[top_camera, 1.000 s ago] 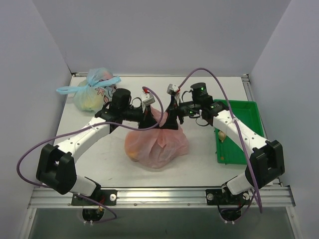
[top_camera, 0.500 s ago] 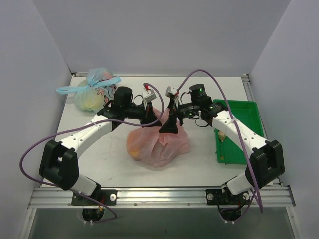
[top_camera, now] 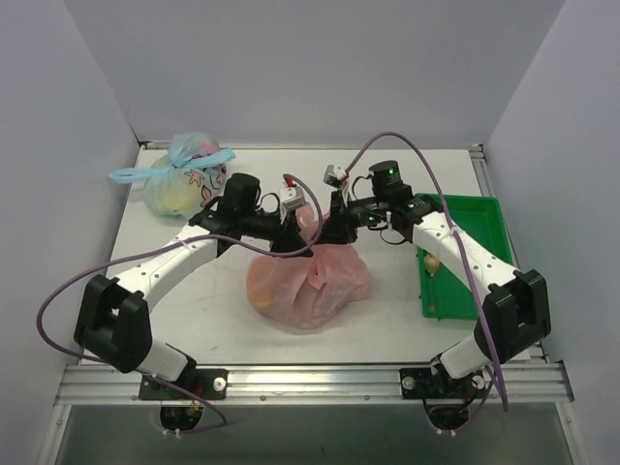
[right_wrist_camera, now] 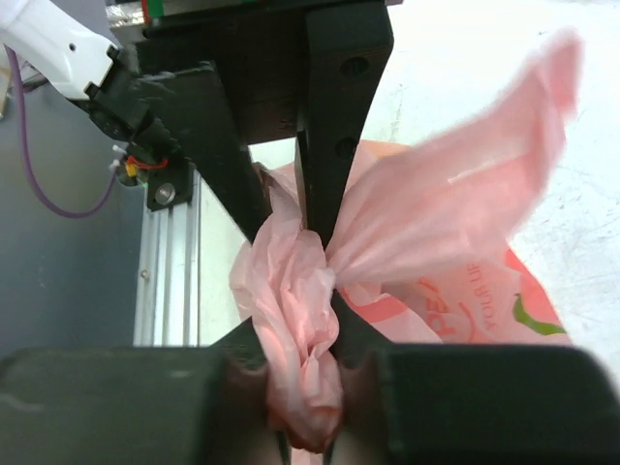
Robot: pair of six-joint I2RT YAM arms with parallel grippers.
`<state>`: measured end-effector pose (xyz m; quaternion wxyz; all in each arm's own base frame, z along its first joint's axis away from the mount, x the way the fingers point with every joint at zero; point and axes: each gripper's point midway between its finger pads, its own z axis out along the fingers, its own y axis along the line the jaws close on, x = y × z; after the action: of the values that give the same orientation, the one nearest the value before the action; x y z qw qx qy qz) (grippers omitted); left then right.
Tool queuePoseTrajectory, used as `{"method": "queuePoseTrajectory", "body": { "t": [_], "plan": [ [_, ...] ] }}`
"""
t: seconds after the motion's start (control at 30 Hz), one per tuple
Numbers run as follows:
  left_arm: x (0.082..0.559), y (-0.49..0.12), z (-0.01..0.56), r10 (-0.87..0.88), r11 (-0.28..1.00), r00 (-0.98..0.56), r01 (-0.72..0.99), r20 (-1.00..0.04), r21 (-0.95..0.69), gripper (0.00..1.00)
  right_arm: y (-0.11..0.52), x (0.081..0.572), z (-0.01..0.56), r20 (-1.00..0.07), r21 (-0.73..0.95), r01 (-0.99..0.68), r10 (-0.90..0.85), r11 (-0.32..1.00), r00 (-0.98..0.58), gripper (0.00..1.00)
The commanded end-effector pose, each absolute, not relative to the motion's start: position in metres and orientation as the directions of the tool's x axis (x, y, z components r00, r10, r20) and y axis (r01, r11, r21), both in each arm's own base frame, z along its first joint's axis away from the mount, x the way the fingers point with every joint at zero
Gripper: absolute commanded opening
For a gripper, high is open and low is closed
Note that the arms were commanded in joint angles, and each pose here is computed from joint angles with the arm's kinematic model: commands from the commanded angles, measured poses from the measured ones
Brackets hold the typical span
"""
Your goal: Place the fake fruits into the plastic bag and tie a complex knot
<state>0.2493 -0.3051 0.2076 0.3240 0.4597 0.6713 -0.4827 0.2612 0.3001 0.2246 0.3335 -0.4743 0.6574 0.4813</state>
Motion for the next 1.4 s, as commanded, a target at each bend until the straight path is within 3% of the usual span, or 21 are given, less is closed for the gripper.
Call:
{"method": "queuePoseTrajectory", "body": {
  "t": [0.0,0.03,0.2,0.37,0.47,0.63,0.8,1.23,1.33,1.37],
  "plan": [
    [0.24,-0.301,0.231,0.303,0.056,-0.257,0.966,-0.918,-0.252,0.35,0.302,0.261,0.241,-0.916,0.295,-0.955,-0.272,0.039,-0.294,0.0],
    [0.239,-0.301,0.234,0.303,0.053,-0.253,0.967,-0.919,-0.249,0.42,0.302,0.26,0.242,-0.918,0.29,-0.957,-0.272,0.034,-0.288,0.0],
    [0.239,-0.277,0.274,0.258,0.107,-0.224,0.973,-0.94,-0.202,0.54,0.3,0.26,0.247,-0.932,0.249,-0.968,-0.265,0.024,-0.247,0.0],
    [0.279,-0.22,0.327,0.121,0.328,-0.273,0.919,-0.954,-0.221,0.68,0.298,0.25,0.248,-0.952,0.162,-0.987,-0.265,-0.022,-0.151,0.0],
    [0.297,-0.214,0.333,0.094,0.377,-0.317,0.889,-0.944,-0.261,0.69,0.299,0.248,0.245,-0.957,0.086,-0.996,-0.28,-0.036,-0.072,0.0],
    [0.311,-0.228,0.337,0.054,0.33,-0.446,0.852,-0.893,-0.406,0.77,0.3,0.245,0.245,-0.954,-0.049,-0.995,-0.292,-0.088,0.073,0.0],
    [0.299,-0.228,0.326,0.093,0.211,-0.172,0.966,-0.981,-0.15,0.86,0.302,0.233,0.248,-0.943,-0.133,-0.978,-0.285,-0.158,0.174,0.0],
    [0.287,-0.251,0.311,0.079,0.05,-0.134,0.99,-0.988,-0.13,0.84,0.306,0.217,0.243,-0.924,-0.174,-0.958,-0.298,-0.228,0.239,0.0],
    [0.282,-0.253,0.306,0.094,0.021,-0.143,0.99,-0.985,-0.141,0.79,0.307,0.218,0.241,-0.923,-0.169,-0.959,-0.305,-0.228,0.235,0.0],
    [0.28,-0.253,0.301,0.104,0.017,-0.159,0.987,-0.982,-0.158,0.71,0.307,0.22,0.241,-0.922,-0.172,-0.959,-0.307,-0.224,0.237,0.0]
  ]
}}
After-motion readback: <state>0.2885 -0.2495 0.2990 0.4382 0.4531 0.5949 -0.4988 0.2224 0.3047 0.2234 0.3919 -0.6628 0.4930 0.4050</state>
